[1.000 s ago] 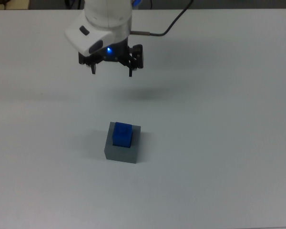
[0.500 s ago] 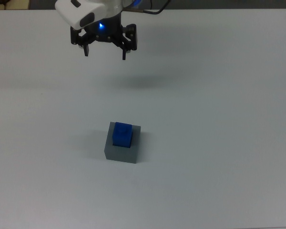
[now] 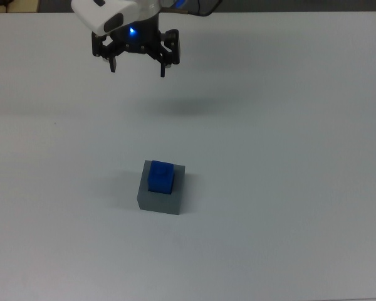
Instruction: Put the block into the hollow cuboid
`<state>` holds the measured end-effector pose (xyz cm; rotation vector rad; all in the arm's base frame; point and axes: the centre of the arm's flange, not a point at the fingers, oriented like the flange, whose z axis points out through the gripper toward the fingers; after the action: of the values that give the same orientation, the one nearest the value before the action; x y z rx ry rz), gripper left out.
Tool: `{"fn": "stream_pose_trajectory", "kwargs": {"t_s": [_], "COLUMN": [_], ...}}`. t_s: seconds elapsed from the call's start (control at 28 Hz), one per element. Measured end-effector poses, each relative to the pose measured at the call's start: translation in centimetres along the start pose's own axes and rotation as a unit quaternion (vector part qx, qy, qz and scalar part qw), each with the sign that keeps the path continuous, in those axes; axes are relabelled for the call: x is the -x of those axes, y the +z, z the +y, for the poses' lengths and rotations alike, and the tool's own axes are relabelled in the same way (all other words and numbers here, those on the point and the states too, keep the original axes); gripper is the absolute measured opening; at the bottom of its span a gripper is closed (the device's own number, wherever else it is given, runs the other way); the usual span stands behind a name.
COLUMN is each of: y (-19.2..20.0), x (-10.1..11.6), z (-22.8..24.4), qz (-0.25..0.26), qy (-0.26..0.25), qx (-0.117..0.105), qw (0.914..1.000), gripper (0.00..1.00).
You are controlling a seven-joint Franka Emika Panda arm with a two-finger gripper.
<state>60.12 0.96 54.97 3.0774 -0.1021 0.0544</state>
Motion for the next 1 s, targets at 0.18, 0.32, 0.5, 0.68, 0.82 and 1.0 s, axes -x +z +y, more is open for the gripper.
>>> {"fn": "stream_pose_trajectory", "kwargs": {"t_s": [0.18, 0.32, 0.5, 0.68, 0.82, 1.0], "y": [-0.41, -0.44, -0.43, -0.42, -0.41, -0.4], "x": [0.2, 0.23, 0.22, 0.2, 0.19, 0.18], "z": [0.06, 0.06, 0.21, 0.52, 0.66, 0.78], "qz": [0.001, 0.001, 0.001, 0.001, 0.001, 0.001], "qy": [0.0, 0.0, 0.002, 0.004, 0.005, 0.006], "qx": [0.0, 0.0, 0.0, 0.0, 0.0, 0.0], "qw": [1.0, 1.0, 1.0, 1.0, 1.0, 1.0], "gripper": [1.0, 1.0, 1.0, 1.0, 1.0, 1.0]}}
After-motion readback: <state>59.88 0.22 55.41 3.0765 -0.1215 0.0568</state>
